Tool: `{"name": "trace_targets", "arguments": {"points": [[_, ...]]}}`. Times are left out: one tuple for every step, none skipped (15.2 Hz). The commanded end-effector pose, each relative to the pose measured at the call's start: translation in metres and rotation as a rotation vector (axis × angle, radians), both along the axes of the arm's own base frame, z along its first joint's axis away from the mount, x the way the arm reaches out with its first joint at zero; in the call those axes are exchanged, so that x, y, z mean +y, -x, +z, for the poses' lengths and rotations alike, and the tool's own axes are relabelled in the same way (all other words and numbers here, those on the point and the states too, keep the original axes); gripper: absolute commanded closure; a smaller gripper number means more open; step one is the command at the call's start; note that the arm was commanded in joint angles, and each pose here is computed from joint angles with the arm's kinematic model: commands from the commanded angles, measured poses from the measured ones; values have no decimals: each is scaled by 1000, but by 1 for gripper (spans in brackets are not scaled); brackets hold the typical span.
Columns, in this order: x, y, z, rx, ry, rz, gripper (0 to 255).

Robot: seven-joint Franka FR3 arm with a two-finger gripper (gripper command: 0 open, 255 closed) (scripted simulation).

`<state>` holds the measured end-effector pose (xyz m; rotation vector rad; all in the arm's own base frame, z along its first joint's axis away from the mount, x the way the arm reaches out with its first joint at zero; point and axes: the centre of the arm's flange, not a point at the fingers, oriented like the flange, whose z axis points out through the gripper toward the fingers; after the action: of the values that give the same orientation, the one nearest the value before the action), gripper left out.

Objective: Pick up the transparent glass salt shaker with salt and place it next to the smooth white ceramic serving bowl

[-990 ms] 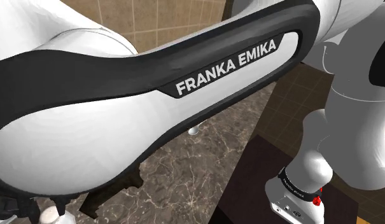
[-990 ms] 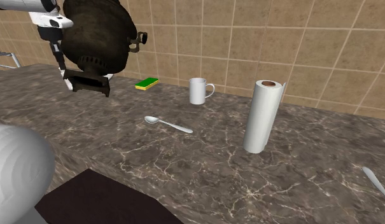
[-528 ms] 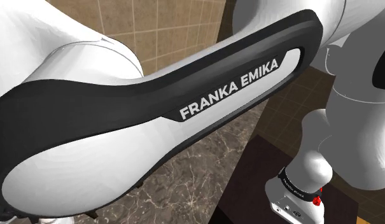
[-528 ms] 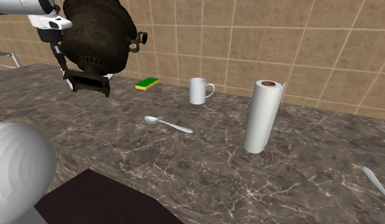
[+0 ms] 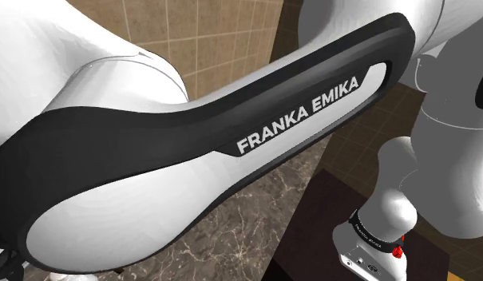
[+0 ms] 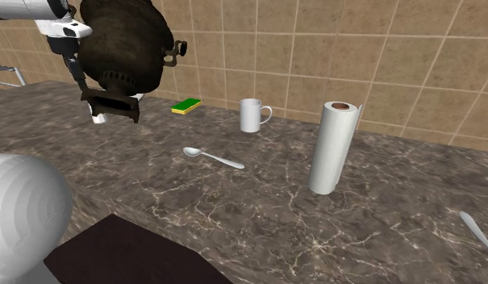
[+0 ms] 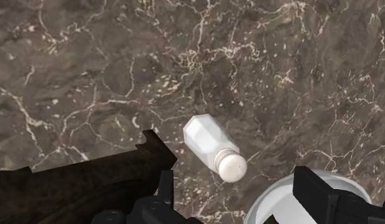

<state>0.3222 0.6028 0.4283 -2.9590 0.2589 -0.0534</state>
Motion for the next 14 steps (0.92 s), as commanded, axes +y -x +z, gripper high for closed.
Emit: {"name": "trace_targets", "arguments": {"points": [[-40,-57,-50,33,93,-68,0],[-11,-31,-54,29,93,-70,0],[-12,-31,-41,29,93,-70,0],[-13,-30,-27,29,93,-70,0],[-14,-30,-14,29,93,-70,0],[-15,-29,-4,29,93,-70,0],[-15,-29,-4,29,93,-70,0],[-15,-29,-4,29,93,-70,0],[-15,-29,-4,29,93,-70,0],[-15,-29,-4,29,93,-70,0],[-15,-29,-4,29,93,-70,0],[-15,-29,-4,29,93,-70,0],[-15,-29,-4,29,93,-70,0],[-15,-29,-4,29,93,-70,0]]}}
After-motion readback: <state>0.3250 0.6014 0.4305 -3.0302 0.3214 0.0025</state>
